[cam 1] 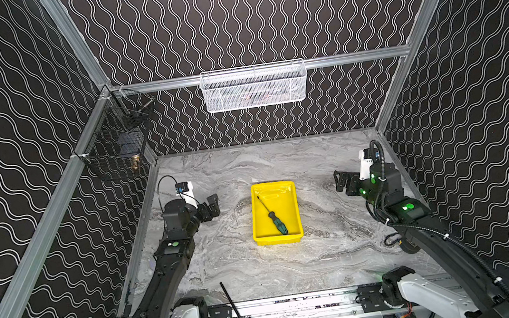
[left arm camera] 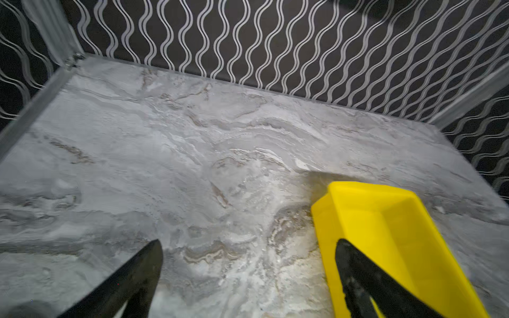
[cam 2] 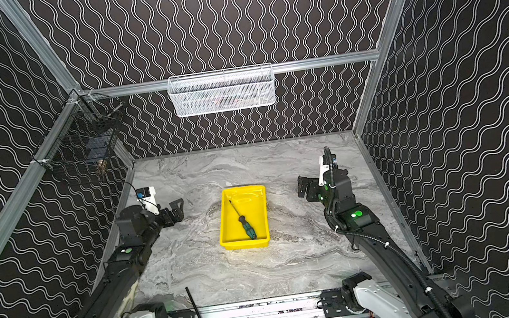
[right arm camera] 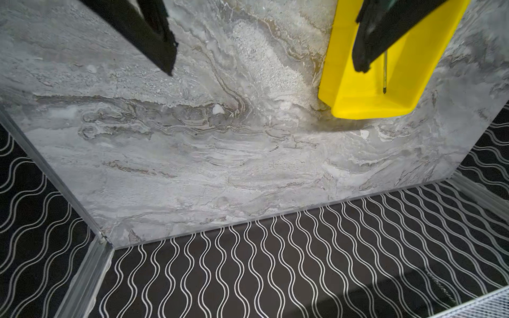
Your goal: Put the screwdriver in the bin
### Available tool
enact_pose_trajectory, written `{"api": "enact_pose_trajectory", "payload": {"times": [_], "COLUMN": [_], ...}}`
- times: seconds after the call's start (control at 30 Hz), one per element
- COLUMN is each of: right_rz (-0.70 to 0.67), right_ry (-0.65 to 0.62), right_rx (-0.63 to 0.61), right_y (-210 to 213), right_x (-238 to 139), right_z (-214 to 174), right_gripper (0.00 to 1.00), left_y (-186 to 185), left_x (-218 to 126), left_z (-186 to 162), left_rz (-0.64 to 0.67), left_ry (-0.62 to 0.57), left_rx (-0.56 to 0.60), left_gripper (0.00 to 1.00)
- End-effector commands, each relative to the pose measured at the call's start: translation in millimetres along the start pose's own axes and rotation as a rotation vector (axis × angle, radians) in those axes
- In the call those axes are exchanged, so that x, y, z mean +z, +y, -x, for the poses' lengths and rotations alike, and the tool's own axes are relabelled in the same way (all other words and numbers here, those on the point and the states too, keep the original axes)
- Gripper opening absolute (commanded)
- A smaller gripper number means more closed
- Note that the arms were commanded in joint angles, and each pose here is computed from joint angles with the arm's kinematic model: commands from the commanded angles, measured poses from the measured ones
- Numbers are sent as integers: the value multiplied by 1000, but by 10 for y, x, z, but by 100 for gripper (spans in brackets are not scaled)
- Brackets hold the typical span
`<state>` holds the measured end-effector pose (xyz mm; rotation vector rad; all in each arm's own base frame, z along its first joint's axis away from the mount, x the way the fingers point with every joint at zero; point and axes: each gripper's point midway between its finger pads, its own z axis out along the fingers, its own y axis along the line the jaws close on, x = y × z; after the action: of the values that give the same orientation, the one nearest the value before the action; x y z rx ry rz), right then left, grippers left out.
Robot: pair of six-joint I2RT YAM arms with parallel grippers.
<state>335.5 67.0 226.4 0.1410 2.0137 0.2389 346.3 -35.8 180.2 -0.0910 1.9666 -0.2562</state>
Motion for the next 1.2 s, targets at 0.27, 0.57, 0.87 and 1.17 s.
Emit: {"api": "enact_pose_trajectory", "payload": {"times": [0.27, 0.57, 0.87, 1.17], "right_rz": [-243, -365, -260, -240], "right_ry": [-511, -306, -383, -273], "right_rx": [58, -258, -167, -100], "right_y": [-770, -933, -1077, -1211], "right_x": [7, 446, 598, 761], "right_z": [-144, -400, -455, -597], "right_gripper": [100, 100, 99, 100], "left_y": [310, 323, 385, 488], "left_x": [432, 548, 520, 739], "left_z": [-105, -94, -370, -626], "left_rz": [125, 128, 131, 140], "left_ry": [-195, -174, -138, -110], "left_rx": [247, 306, 299, 286], "left_gripper": [99, 99, 99, 99]}}
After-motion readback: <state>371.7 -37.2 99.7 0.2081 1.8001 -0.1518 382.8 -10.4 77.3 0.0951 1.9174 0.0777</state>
